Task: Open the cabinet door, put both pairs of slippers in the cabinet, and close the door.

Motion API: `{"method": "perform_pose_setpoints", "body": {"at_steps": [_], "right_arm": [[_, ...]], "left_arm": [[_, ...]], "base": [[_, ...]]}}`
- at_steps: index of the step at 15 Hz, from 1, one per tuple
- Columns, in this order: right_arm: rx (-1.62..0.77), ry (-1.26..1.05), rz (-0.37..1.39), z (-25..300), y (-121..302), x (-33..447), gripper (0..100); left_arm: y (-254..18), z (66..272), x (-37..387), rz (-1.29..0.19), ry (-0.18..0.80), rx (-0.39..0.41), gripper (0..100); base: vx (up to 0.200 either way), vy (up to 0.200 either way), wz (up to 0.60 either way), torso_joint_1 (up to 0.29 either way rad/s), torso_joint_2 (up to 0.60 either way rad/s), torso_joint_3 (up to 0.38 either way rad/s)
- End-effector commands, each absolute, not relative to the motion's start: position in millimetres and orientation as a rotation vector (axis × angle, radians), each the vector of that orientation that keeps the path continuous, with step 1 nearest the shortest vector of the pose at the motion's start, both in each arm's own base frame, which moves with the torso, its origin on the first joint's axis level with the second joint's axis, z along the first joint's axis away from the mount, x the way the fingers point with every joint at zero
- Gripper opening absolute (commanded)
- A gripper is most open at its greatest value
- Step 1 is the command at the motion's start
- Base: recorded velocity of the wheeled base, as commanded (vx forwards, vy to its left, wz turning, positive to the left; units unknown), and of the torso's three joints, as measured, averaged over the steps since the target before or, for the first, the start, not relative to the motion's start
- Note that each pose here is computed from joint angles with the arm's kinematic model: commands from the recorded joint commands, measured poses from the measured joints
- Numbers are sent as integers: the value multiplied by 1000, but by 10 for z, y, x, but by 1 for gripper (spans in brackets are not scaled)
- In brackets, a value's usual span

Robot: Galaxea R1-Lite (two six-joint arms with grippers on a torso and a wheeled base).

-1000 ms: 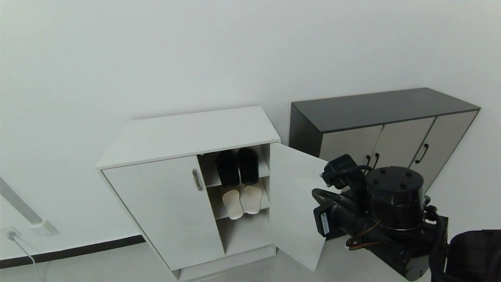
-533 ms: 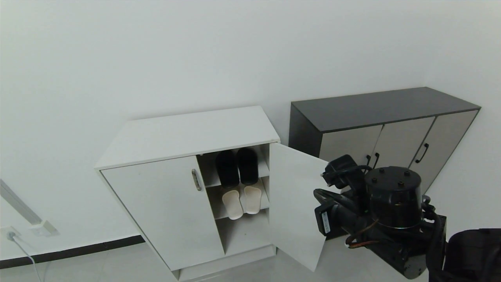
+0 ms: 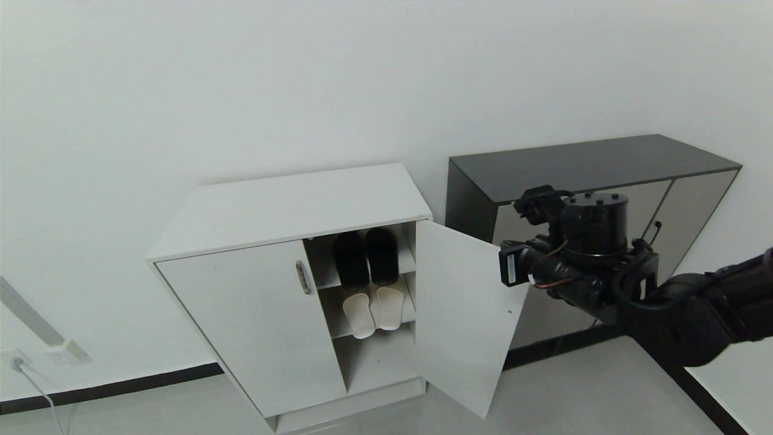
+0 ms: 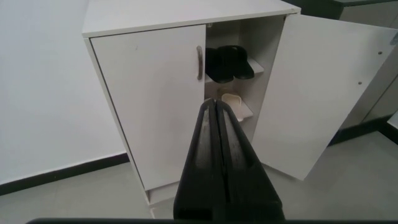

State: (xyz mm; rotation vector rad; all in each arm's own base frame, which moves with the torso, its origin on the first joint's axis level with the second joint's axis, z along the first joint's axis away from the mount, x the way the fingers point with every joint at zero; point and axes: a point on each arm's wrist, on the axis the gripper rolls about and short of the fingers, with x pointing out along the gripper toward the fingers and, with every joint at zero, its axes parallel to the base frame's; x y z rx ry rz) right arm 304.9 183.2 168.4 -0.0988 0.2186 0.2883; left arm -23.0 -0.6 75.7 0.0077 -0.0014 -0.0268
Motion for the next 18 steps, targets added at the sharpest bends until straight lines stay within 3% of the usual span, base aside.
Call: {"method": "perform_pose_setpoints", "body": {"at_steps": [1,7,18], "right_arm": [[-89,256,236,1495,1719,3443,0],[-55,290,174,1291,1505,4002,0],[-69,334,173,1177,1518,4019,0]], "left_arm": [[-7,757,-229,-26,0,8,0],[-7,757,-229,-26,0,8,0],[-7,757,-229,-26,0,6,0]], "base": [[0,0,0,0,0,0],[0,0,0,0,0,0],[0,0,0,0,0,0]]}}
